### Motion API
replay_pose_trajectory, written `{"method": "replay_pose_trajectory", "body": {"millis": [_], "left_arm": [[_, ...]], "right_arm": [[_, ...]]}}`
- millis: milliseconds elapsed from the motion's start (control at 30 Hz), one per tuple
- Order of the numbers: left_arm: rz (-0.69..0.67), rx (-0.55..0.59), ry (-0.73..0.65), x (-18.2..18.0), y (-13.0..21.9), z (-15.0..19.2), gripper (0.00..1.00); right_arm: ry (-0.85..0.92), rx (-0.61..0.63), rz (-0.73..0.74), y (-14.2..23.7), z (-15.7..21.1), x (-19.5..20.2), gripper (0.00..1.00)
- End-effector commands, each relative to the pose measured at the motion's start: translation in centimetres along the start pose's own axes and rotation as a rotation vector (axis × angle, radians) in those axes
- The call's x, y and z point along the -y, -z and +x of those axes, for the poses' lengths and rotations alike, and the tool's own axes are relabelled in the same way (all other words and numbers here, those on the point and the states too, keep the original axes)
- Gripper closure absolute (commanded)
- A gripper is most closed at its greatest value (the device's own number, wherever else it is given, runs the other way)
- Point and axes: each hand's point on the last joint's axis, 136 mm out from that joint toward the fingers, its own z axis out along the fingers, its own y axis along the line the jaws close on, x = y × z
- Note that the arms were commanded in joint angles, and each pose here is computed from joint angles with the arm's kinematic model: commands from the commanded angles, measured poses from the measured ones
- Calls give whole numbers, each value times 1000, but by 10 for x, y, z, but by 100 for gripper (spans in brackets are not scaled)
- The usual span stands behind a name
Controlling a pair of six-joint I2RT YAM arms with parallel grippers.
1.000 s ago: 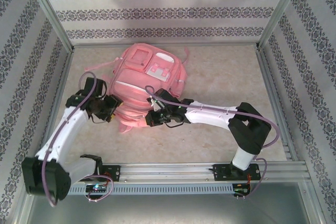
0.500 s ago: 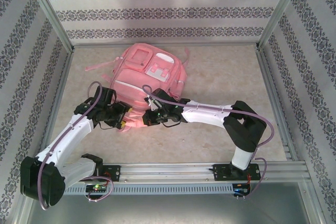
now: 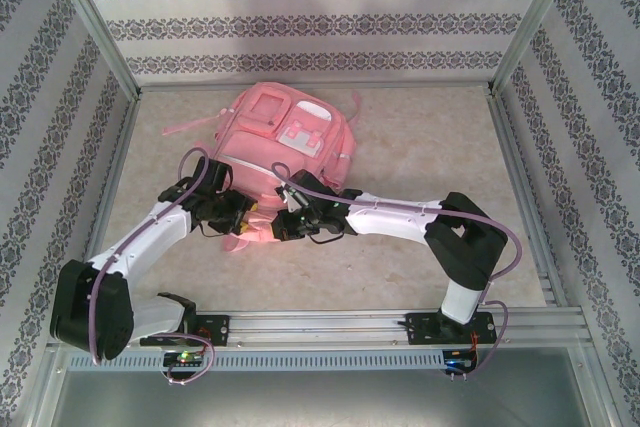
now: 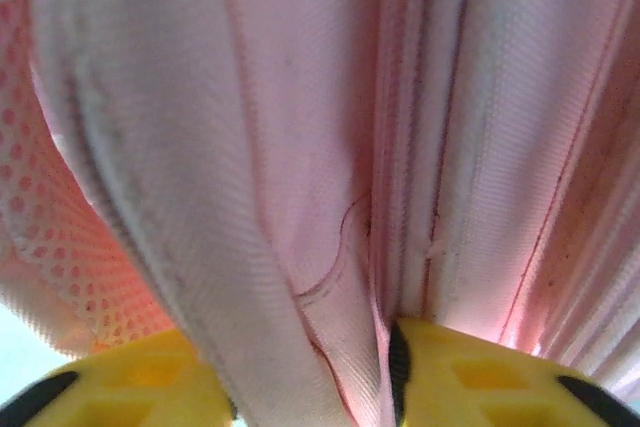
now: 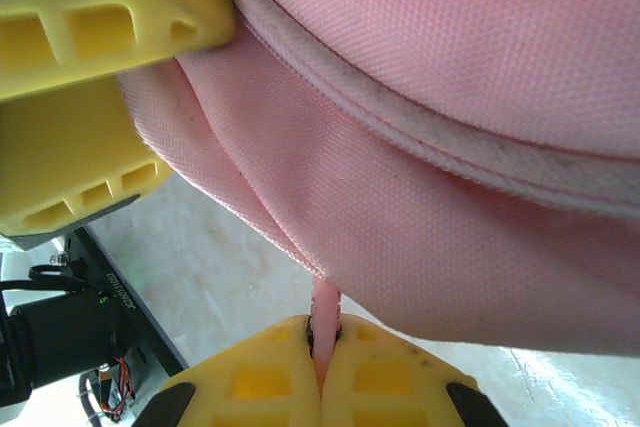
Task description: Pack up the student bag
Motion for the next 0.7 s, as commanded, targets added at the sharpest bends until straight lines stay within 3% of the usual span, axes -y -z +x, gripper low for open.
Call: {"method": "replay_pose_trajectory", "body": {"millis": [0,133,667], "left_arm": [[37,18,-36,19,1,-2,75],[19,31,-38,21,6,-5,99],[42,41,-17,17,29,-8,100]], "right_arm": [[13,25,-21,2,-2,-9,100],[14,37,15,6,0,-2,100],[-22,144,151,39,-3,49,100]]}}
